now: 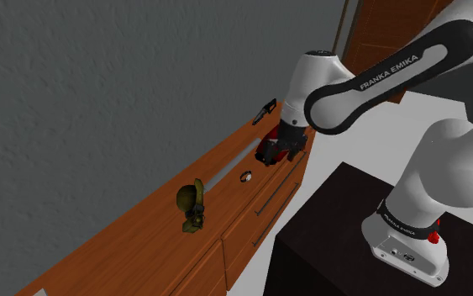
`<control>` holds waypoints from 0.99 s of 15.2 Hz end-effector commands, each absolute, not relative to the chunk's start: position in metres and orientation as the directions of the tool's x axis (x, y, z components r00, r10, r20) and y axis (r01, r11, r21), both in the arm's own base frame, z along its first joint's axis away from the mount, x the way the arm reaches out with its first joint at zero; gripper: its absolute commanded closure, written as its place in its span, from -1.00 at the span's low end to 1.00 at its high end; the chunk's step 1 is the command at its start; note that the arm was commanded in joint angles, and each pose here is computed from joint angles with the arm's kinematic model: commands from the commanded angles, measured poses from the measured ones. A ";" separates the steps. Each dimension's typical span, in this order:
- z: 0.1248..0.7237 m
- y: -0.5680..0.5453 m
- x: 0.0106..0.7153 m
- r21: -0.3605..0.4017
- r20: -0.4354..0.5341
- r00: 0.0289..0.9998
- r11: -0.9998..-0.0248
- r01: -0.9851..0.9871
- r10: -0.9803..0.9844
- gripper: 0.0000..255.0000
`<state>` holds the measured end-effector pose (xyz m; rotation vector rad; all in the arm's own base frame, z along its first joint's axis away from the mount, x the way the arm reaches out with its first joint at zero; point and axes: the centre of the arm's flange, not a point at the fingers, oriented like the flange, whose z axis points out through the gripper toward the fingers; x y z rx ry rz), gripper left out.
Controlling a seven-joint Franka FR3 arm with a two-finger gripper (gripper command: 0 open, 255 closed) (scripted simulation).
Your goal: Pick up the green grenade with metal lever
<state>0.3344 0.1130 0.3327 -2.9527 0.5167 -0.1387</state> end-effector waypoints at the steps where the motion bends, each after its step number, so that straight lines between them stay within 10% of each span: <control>1: 0.315 0.128 0.341 -0.183 0.088 0.926 -0.919 -0.348 -0.368 -1.00; 15: 0.204 0.227 0.416 -0.366 0.191 0.832 -0.824 -0.432 -0.521 -1.00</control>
